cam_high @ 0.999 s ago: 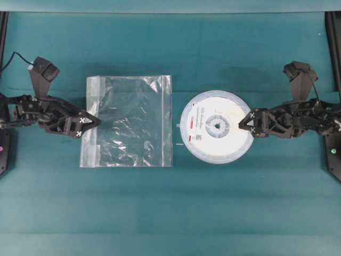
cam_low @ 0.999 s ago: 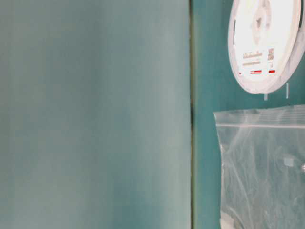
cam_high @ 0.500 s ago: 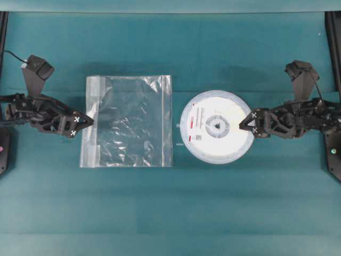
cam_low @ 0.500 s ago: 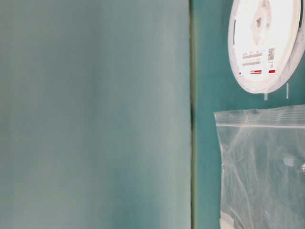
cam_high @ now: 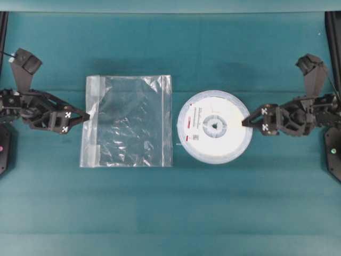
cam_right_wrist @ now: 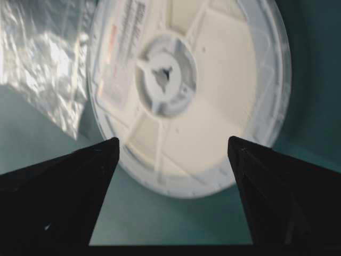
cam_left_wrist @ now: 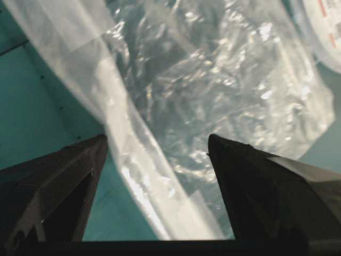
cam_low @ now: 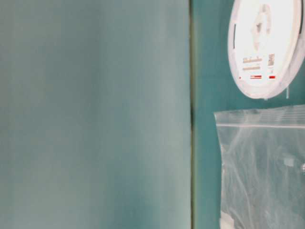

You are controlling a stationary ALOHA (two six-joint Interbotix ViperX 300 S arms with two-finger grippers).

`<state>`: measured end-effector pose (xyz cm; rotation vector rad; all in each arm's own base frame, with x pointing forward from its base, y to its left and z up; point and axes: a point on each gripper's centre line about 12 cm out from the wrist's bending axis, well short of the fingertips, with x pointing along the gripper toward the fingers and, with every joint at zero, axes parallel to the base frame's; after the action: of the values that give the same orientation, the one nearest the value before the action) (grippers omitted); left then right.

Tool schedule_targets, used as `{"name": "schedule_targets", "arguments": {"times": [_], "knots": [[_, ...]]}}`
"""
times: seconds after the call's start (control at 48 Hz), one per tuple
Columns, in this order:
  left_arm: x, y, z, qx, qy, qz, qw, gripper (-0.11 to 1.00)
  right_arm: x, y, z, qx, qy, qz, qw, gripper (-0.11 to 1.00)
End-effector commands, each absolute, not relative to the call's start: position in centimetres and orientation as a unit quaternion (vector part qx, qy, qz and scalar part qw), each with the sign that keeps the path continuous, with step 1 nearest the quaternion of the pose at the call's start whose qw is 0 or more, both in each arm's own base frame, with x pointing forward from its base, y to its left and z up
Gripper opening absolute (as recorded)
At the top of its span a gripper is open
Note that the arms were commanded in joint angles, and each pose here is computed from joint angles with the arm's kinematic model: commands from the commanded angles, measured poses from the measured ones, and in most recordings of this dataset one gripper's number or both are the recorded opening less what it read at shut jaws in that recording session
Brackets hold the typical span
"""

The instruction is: Take out the reel from the clear zip bag.

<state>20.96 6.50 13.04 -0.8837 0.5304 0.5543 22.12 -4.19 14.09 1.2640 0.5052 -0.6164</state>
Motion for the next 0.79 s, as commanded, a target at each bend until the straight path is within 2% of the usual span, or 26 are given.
{"name": "schedule_targets", "arguments": {"times": [0.0,0.229,0.77], "knots": [[21.1,6.5,14.1,-0.413,0.233,0.253,0.843,0.93,21.9,-4.2,14.5,0.576,0.227,-0.275,0.736,0.95],[20.7,6.0,15.9,-0.383,0.217,0.229,0.868,0.93,21.9,-4.2,15.6,0.555,0.217,-0.256,0.762,0.95],[19.8,4.4,18.6,-0.332,0.197,0.177,0.905,0.93,22.0,-4.2,21.0,0.377,0.173,-0.167,0.894,0.95]]}}
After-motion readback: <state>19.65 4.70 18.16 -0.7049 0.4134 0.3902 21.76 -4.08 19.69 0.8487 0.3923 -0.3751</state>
